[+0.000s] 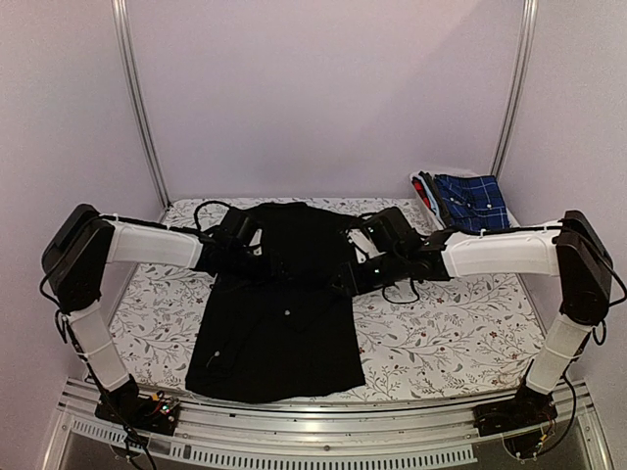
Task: Fold and stack the long sleeve shirts
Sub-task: Adjust the sleeve at the center of the board.
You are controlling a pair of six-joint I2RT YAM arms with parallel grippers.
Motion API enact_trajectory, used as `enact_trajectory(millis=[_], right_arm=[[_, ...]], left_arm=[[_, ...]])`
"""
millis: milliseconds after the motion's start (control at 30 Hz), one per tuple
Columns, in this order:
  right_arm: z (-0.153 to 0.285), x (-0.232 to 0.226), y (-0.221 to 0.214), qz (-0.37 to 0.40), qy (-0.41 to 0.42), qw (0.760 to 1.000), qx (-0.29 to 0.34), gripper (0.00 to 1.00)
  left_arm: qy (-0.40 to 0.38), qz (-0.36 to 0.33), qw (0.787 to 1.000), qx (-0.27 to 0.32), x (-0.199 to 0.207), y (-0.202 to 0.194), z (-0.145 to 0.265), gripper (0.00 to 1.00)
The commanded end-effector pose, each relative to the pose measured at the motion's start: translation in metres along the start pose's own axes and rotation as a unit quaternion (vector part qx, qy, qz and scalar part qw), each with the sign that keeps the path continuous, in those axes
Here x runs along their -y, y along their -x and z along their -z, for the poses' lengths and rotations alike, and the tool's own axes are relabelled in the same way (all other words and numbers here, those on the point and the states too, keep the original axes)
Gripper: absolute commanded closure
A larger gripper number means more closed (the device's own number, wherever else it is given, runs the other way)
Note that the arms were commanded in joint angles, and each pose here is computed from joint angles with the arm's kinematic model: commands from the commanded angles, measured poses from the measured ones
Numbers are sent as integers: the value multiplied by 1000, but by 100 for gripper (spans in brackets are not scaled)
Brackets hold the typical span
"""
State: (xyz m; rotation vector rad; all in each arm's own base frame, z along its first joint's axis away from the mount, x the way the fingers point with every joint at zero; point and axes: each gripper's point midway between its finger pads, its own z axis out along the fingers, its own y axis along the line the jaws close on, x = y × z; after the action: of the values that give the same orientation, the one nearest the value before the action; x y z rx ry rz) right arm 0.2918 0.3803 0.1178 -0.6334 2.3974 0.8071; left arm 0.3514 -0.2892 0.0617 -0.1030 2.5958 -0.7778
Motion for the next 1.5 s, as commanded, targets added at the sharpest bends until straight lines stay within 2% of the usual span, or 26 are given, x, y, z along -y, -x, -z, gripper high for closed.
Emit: enact_trajectory(millis=[0, 233, 433, 633, 867, 1200, 1467], right_arm=[[-5, 6, -6, -9, -5, 1000, 0, 51], [6, 25, 0, -22, -28, 999, 20, 51], [17, 46, 4, -40, -48, 997, 36, 50], [24, 60, 7, -51, -63, 996, 47, 51], [27, 65, 3, -58, -67, 995, 48, 51], [27, 75, -2, -64, -84, 993, 48, 51], [27, 77, -3, -66, -86, 993, 48, 51]], left_arm=[[15, -113, 993, -39, -3, -11, -10, 41], [1, -143, 987, -72, -4, -21, -27, 42], [-26, -154, 985, -79, 5, -25, -25, 43], [-32, -157, 983, -93, 5, -31, -30, 48], [18, -172, 983, -62, -7, -16, -27, 47], [-20, -197, 975, -102, 6, -28, -34, 52], [5, -206, 973, -107, -6, -30, -40, 53]])
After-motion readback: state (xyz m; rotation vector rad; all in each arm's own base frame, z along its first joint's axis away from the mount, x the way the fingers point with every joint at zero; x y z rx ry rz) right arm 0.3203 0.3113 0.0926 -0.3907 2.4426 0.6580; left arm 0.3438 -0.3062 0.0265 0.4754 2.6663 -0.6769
